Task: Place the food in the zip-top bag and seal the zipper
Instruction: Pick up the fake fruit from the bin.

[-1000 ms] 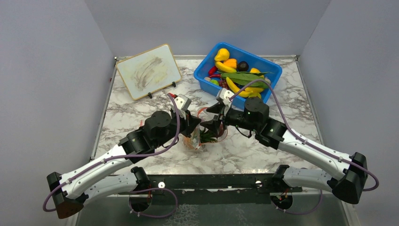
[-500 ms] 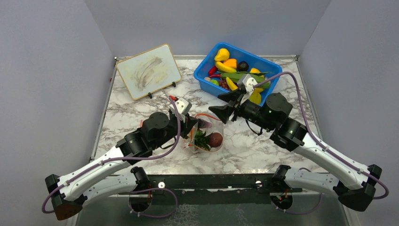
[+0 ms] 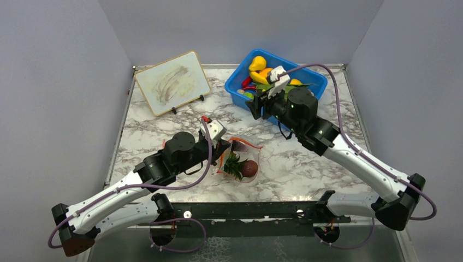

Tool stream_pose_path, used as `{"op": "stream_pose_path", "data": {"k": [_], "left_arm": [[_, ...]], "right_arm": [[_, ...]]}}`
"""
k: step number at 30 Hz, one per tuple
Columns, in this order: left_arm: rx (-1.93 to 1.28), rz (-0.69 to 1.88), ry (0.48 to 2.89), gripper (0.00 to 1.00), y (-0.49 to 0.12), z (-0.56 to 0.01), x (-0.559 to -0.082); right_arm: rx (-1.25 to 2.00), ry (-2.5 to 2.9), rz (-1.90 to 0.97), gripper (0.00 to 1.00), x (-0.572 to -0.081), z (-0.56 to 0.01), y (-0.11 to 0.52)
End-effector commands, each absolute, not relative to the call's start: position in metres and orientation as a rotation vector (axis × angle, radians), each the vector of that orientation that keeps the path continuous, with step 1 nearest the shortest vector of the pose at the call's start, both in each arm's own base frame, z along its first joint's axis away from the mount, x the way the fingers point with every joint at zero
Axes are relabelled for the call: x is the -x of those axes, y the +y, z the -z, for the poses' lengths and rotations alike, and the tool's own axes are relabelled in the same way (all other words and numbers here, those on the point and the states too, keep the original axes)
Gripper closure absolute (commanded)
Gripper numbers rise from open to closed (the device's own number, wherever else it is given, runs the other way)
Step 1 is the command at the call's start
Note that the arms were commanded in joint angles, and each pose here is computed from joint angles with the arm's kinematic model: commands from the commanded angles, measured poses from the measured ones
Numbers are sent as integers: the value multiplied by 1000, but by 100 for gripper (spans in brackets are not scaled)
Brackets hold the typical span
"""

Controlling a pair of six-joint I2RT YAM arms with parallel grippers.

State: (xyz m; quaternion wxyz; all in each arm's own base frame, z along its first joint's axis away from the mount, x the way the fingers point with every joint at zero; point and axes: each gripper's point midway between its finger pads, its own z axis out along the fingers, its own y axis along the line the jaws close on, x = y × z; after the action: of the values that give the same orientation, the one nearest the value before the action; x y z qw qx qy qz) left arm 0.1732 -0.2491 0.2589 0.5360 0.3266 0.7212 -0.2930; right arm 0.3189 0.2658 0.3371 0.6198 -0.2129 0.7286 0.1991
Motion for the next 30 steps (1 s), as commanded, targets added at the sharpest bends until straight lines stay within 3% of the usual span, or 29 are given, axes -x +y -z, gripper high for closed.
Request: {"op": "stream_pose_path", "data": {"k": [1, 15, 23, 30], "left_arm": [[-826, 715, 1698, 100, -249, -254, -166], [-834, 711, 1691, 100, -246, -252, -164], [-825, 724, 1678, 100, -245, -256, -163], [-829, 715, 1678, 100, -244, -255, -163]], "right_arm": [[408, 1748, -387, 47, -361, -322, 240], [439, 1897, -124, 50, -500, -238, 193], [656, 1935, 13, 50, -557, -196, 188], [741, 2003, -133, 44, -587, -158, 190]]}}
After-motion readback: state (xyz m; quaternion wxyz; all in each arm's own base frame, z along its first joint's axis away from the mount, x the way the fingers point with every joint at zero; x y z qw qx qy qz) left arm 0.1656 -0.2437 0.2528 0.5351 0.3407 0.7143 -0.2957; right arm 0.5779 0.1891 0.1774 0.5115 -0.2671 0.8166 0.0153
